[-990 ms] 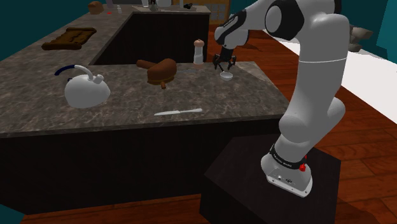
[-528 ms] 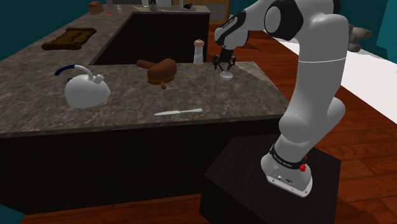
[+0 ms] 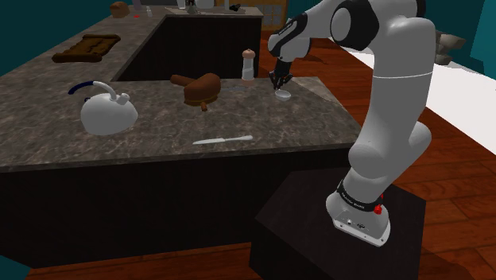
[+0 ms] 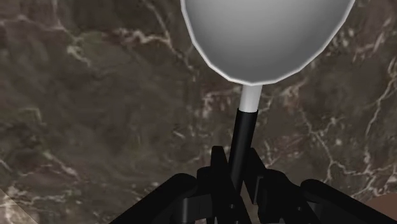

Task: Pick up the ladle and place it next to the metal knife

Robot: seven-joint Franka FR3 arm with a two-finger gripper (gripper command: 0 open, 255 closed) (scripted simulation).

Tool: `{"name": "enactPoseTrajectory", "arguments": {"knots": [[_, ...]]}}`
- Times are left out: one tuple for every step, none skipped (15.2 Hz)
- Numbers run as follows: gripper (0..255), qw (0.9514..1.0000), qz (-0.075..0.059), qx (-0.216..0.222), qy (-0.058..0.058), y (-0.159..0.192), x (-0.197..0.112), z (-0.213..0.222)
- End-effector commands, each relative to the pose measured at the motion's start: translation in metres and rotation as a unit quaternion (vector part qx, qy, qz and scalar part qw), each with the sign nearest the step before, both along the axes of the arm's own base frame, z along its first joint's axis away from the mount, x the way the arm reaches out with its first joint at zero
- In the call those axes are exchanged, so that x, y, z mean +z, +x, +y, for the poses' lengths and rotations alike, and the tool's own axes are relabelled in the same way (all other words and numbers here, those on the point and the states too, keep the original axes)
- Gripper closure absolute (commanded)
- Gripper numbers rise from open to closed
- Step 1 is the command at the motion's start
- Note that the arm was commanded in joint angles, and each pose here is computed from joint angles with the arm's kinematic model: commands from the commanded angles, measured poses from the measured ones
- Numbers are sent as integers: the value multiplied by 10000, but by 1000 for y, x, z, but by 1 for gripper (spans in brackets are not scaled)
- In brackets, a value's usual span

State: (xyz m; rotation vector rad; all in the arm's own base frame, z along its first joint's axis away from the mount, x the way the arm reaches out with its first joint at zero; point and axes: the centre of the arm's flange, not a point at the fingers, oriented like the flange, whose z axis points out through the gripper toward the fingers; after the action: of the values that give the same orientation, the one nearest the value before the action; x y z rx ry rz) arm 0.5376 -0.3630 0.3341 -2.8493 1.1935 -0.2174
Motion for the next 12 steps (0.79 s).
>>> {"name": "enactPoseTrajectory", "arguments": {"knots": [[255,10000,4,6,5,0,-1,1],[255,10000,4,6,5,0,-1,1],[255,10000,4,5,5,0,4,1],[255,10000,4,5,5,0,10,1],[255,10000,4,6,5,0,15,1],[255,10000,4,6,5,0,20,1],[255,10000,4,6,5,0,25,1],[255,10000,4,6,5,0,31,1],[255,10000,4,6,5,0,36,1],[255,10000,4,6,5,0,41,1],[255,10000,4,6,5,0,47,1],[255,10000,4,6,5,0,52,1]]}}
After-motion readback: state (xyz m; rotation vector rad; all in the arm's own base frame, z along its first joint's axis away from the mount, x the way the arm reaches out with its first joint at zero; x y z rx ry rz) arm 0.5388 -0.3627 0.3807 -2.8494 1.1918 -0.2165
